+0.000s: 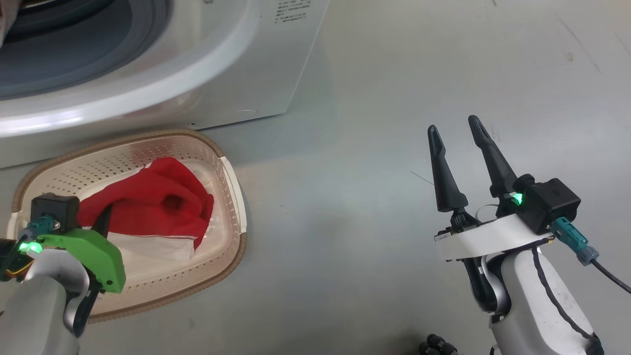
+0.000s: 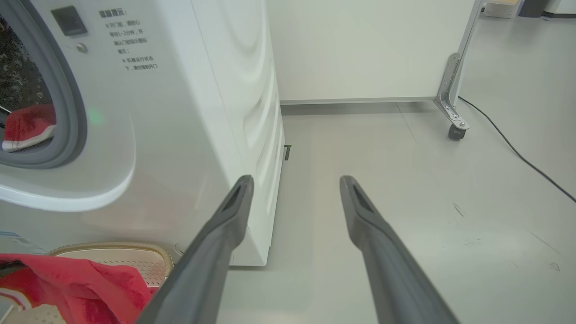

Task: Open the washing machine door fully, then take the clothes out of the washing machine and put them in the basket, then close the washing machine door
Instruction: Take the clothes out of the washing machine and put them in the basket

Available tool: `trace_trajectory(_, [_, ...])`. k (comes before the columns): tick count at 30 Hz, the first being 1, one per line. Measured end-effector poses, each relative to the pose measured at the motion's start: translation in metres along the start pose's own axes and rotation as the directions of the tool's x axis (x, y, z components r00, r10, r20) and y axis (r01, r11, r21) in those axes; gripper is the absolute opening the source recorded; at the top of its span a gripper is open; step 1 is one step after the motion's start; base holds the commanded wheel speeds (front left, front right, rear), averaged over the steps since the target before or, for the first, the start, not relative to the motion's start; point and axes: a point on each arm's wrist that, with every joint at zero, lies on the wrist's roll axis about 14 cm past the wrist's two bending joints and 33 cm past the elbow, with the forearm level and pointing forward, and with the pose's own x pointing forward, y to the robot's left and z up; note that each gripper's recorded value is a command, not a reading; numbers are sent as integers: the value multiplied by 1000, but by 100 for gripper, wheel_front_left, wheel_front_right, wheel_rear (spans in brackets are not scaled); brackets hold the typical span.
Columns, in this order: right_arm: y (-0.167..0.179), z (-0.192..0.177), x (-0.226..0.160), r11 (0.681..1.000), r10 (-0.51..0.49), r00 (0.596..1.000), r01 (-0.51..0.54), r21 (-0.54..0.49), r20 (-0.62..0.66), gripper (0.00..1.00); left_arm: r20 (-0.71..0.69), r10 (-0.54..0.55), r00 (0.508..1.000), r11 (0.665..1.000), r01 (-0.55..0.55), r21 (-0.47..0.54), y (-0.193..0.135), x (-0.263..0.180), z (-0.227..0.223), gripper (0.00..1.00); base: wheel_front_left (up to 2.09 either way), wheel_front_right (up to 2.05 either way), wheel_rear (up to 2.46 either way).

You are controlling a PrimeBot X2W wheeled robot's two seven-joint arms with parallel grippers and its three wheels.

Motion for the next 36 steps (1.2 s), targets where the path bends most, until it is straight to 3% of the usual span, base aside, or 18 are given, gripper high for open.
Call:
trace_trajectory(10, [-18,-12,3,998,-58,998,57,-9,-32,100,-83,-7,997,1000,5,-25,3,36,-21,0,0,0,0])
trace_trajectory(20, [-27,-19,3,996,-94,994,93,-16,-53,100,-212,-5,977,998,-8,-60,1,40,-68,0,0,0,0])
trace_trajectory(22, [-28,-19,3,995,-96,994,95,-16,-53,100,-230,-3,973,996,-18,-87,1,38,-74,43,0,0,0])
trace_trajectory(23, [-28,-19,3,995,-97,994,97,-17,-53,100,-234,-6,972,996,-15,-89,-1,38,-75,98,0,0,0])
trace_trajectory(36, [-22,2,5,997,-73,997,73,-35,3,100,-176,9,984,994,-27,-103,-12,21,-60,100,0,0,0])
